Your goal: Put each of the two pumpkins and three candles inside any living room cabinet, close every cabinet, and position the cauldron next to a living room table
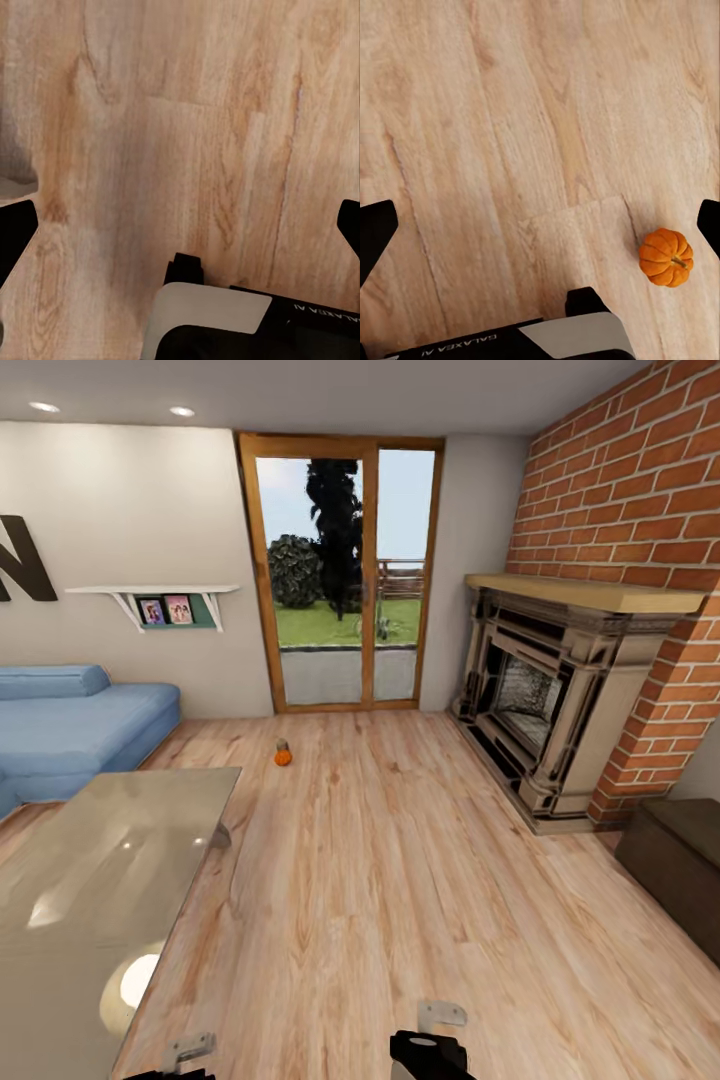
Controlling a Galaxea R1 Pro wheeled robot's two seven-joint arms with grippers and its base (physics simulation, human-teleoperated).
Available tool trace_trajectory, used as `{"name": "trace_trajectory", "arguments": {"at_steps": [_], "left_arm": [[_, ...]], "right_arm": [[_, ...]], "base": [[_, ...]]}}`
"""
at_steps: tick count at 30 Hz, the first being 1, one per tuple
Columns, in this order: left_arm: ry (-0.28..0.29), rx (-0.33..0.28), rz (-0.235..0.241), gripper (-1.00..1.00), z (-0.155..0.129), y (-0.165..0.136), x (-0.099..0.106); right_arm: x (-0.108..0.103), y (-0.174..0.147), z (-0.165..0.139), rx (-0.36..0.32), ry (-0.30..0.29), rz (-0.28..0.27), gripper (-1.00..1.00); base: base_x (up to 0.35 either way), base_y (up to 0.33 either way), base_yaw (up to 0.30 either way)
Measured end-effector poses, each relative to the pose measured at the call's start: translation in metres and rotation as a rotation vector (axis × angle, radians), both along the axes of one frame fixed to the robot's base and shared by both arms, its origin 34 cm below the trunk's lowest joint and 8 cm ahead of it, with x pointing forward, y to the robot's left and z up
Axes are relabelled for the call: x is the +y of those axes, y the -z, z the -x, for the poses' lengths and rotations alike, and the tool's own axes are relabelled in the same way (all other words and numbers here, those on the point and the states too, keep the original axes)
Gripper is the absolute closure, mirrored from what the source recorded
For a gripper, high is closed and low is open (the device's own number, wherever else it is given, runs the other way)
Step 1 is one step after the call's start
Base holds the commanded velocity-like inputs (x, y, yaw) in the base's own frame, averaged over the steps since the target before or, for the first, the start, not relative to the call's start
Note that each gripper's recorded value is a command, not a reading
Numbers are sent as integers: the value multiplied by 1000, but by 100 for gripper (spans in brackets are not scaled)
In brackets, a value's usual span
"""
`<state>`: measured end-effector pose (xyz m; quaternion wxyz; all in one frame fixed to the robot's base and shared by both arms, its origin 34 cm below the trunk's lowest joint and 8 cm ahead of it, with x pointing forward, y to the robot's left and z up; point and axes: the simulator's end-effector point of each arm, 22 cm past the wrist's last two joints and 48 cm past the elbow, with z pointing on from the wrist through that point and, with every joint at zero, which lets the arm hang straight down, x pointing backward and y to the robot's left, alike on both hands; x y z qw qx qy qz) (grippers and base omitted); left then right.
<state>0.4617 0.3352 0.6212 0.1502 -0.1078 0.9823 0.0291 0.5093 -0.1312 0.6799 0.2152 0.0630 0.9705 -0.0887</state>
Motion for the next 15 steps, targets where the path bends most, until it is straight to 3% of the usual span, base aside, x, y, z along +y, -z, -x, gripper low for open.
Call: {"name": "trace_trajectory", "arguments": {"at_steps": [5, 15], "left_arm": [[1, -1, 0, -100, 0, 0, 0], [5, -10, -1, -100, -2, -1, -2]], "right_arm": [[-1, -3, -7, -40, 20, -5, -100], [-2, -4, -9, -52, 26, -6, -100]], "base": [[316, 42, 0], [327, -8, 0]]}}
